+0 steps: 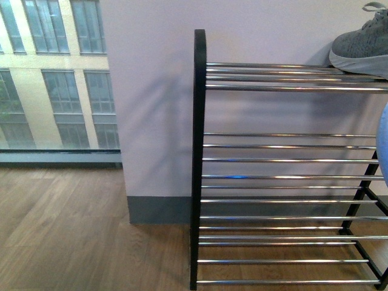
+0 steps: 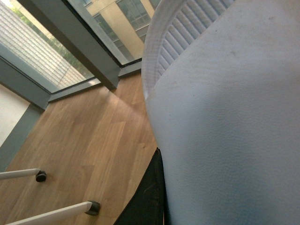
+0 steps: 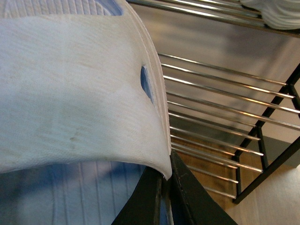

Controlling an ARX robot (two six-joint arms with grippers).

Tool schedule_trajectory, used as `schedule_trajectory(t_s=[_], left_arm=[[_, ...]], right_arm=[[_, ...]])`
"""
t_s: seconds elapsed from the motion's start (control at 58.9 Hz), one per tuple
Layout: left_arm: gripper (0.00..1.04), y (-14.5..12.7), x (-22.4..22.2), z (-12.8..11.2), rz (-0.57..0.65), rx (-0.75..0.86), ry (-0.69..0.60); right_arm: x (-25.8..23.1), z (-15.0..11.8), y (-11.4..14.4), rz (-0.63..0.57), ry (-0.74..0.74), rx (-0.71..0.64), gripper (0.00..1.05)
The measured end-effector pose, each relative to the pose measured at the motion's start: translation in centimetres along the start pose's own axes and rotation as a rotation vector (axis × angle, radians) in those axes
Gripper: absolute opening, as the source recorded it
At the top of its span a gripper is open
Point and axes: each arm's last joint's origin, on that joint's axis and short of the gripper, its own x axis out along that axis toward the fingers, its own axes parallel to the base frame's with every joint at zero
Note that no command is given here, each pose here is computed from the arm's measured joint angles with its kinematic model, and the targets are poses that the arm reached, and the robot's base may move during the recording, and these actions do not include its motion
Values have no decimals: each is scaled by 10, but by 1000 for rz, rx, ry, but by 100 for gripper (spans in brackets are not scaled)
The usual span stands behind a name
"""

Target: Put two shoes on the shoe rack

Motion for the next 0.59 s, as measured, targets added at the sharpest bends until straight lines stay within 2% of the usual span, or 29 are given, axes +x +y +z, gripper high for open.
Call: schedule_trajectory(t_s=[0.594], left_arm=[[2,0,0,0,-1,0,0]], right_arm=[[0,-2,0,2,6,3,2]])
